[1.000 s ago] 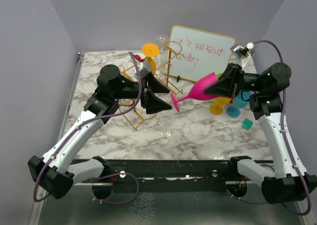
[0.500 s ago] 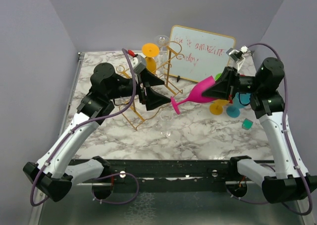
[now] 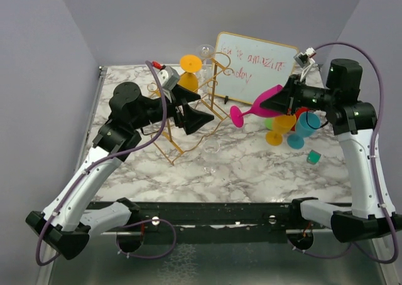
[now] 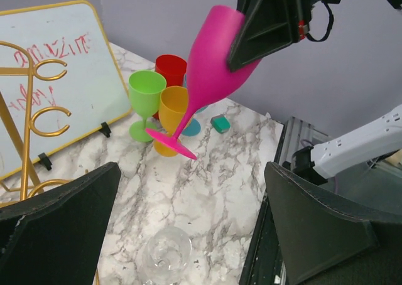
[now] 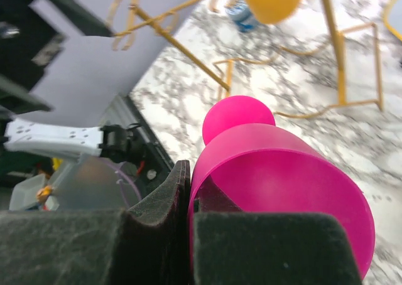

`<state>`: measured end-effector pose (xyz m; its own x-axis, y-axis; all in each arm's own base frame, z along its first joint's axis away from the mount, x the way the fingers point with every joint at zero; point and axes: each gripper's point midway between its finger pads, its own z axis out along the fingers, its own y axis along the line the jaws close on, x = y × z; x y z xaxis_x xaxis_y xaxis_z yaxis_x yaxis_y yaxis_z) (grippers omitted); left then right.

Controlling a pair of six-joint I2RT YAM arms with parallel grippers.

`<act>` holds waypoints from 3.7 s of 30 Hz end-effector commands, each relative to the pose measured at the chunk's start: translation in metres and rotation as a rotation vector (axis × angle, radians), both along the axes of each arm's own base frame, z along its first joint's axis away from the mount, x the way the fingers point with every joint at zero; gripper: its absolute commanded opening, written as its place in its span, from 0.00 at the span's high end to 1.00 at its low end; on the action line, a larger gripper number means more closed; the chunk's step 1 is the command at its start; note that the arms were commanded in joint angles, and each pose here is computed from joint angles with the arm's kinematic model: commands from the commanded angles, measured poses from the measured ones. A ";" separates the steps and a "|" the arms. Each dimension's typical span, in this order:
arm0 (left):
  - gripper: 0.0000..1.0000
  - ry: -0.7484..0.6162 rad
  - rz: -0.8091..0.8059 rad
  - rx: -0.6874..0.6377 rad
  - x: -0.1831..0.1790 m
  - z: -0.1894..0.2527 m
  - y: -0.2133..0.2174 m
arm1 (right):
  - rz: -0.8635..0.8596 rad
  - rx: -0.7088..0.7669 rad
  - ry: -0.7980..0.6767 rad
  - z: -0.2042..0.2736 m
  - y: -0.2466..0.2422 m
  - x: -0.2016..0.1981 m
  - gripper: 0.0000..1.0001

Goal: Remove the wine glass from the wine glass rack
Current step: Place the wine glass at the center of the board, then pick up the wine glass from the wine rack.

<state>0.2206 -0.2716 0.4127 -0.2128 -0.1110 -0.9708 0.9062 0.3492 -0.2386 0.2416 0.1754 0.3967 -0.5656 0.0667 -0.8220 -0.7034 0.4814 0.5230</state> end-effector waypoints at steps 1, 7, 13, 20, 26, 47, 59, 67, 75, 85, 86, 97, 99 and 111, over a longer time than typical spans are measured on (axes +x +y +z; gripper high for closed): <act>0.01 -0.065 0.078 -0.032 -0.001 0.025 0.013 | -0.146 -0.182 0.103 -0.041 -0.018 0.017 1.00; 0.01 -0.059 0.093 -0.029 0.001 0.022 0.015 | -0.222 -0.349 0.126 -0.069 -0.016 0.030 1.00; 0.01 -0.067 0.113 -0.036 0.001 0.026 0.018 | -0.325 -0.559 0.130 -0.102 -0.011 0.046 1.00; 0.01 -0.104 0.126 0.026 -0.003 0.027 0.026 | -0.417 -0.750 0.102 -0.136 -0.013 0.070 1.00; 0.01 -0.092 0.143 0.027 -0.002 0.031 0.028 | -0.447 -0.811 0.090 -0.166 -0.006 0.096 1.00; 0.01 -0.083 0.177 -0.002 -0.013 0.030 0.040 | -0.486 -0.843 0.121 -0.238 0.020 0.154 1.00; 0.01 -0.077 0.169 -0.019 -0.015 0.032 0.039 | -0.511 -0.881 0.165 -0.263 0.021 0.165 0.92; 0.01 -0.079 0.177 -0.017 -0.017 0.032 0.042 | -0.531 -0.865 0.168 -0.257 0.016 0.164 0.69; 0.01 -0.070 0.173 -0.021 -0.016 0.034 0.040 | -0.540 -0.845 0.126 -0.231 0.014 0.165 0.51; 0.01 -0.056 0.171 -0.022 -0.013 0.035 0.037 | -0.555 -0.790 0.073 -0.188 0.013 0.161 0.47; 0.01 -0.056 0.177 -0.023 -0.012 0.035 0.038 | -0.558 -0.782 0.067 -0.181 0.012 0.159 0.46; 0.01 -0.093 0.390 0.149 0.031 0.053 0.060 | -0.519 -0.460 0.005 -0.109 0.017 0.098 0.42; 0.01 -0.098 0.413 0.177 0.042 0.055 0.060 | -0.500 -0.422 0.015 -0.102 0.018 0.086 0.42; 0.01 0.123 0.607 0.168 0.147 0.044 0.085 | -0.417 -0.291 0.058 -0.081 0.019 0.033 0.41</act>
